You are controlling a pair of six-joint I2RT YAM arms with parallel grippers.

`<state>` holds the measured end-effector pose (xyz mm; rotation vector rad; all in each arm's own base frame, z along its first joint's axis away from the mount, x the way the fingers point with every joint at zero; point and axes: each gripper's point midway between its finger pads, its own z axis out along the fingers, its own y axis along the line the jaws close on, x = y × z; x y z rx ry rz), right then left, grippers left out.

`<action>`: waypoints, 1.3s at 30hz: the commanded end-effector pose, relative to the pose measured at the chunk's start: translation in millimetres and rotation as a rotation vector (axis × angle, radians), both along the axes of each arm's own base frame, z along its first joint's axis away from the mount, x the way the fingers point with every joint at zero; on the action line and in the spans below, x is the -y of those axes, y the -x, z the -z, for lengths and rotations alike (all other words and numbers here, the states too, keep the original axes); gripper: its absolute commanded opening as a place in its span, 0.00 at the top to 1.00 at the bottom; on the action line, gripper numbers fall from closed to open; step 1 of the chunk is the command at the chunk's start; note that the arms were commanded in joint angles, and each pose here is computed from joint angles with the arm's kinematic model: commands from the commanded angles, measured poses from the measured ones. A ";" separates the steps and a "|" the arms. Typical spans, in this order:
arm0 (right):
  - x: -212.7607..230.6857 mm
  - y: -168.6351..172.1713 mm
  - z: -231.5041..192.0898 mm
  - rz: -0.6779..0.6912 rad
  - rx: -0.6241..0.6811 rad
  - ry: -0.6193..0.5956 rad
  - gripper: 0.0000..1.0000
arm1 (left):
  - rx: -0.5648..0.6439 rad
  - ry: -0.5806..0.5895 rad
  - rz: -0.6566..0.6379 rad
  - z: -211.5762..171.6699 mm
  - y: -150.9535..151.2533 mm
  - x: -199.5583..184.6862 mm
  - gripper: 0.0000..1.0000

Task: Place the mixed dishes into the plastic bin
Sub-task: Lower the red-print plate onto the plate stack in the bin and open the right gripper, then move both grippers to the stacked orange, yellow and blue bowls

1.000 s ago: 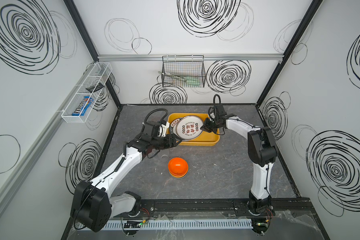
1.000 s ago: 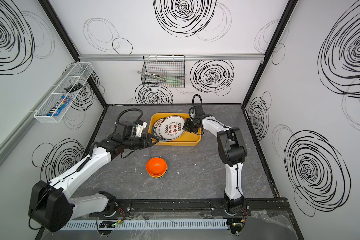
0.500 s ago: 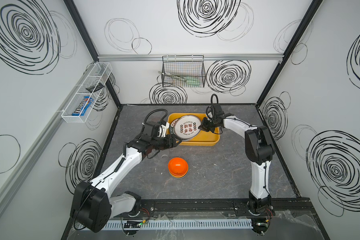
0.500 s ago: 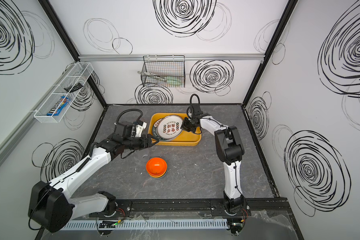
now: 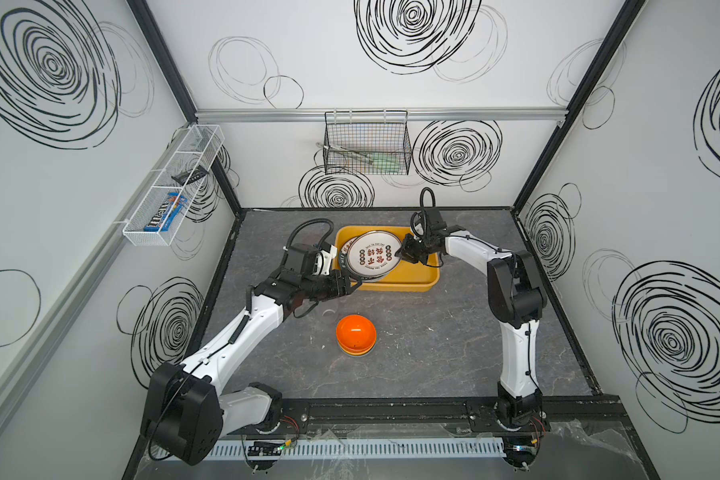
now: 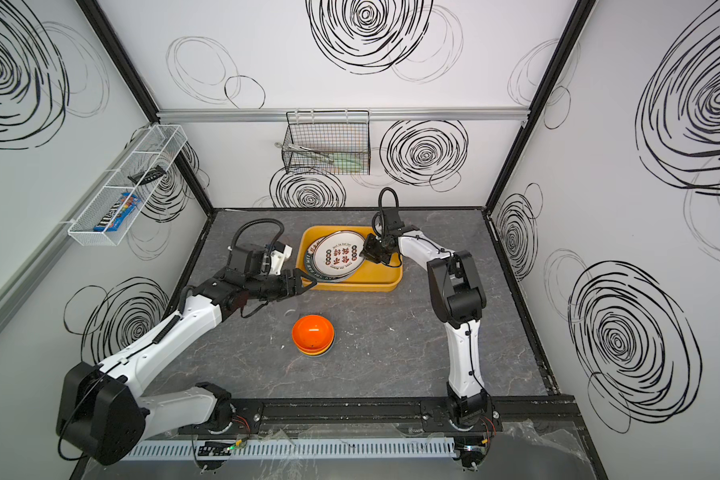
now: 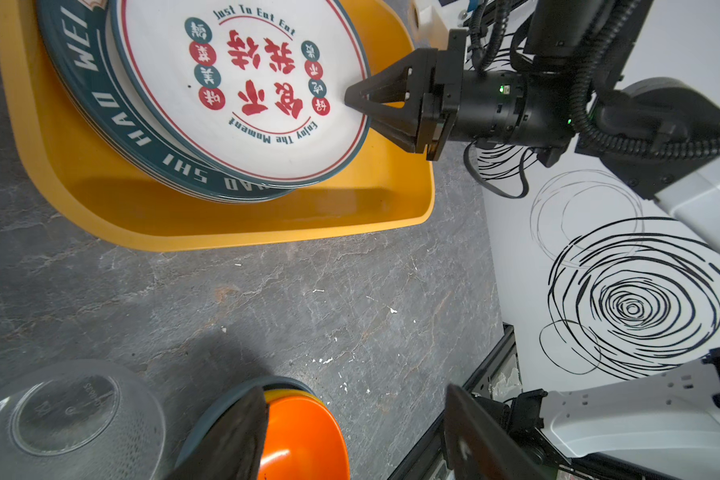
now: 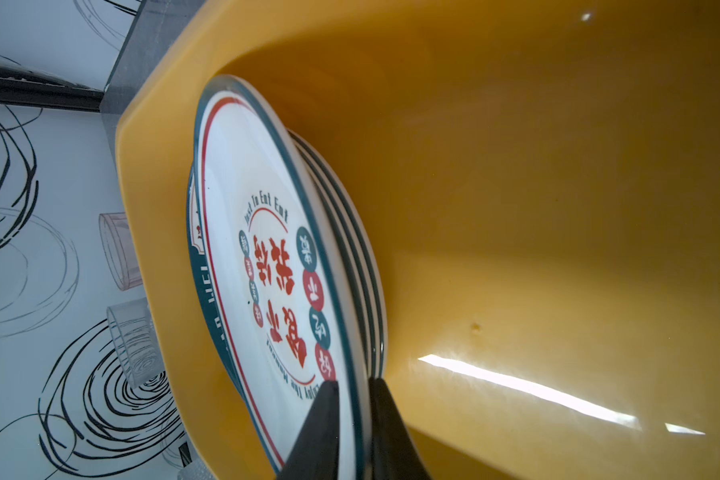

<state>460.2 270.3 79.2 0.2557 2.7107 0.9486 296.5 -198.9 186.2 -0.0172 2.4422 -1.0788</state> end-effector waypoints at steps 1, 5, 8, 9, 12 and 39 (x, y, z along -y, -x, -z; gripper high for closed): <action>-2.5 -3.3 1.3 -0.003 0.002 0.029 0.76 | 0.036 0.027 0.000 -9.4 -0.3 -1.2 0.29; -3.0 -2.9 3.1 -0.010 0.008 0.073 0.74 | 0.037 0.030 -0.004 -9.5 -0.2 -2.2 0.29; -5.2 -2.6 2.3 -0.015 0.018 0.103 0.70 | 0.036 0.032 -0.004 -8.8 0.3 -2.4 0.29; -5.4 -3.2 2.4 -0.016 0.022 0.114 0.69 | 0.034 0.033 -0.004 -8.4 0.5 -2.4 0.29; -7.3 -3.4 3.3 -0.024 0.026 0.140 0.66 | 0.035 0.037 -0.005 -9.3 0.7 -2.5 0.29; -4.2 9.9 -27.1 -0.062 0.091 0.251 0.54 | 0.031 0.043 -0.013 -9.2 5.4 -5.7 0.29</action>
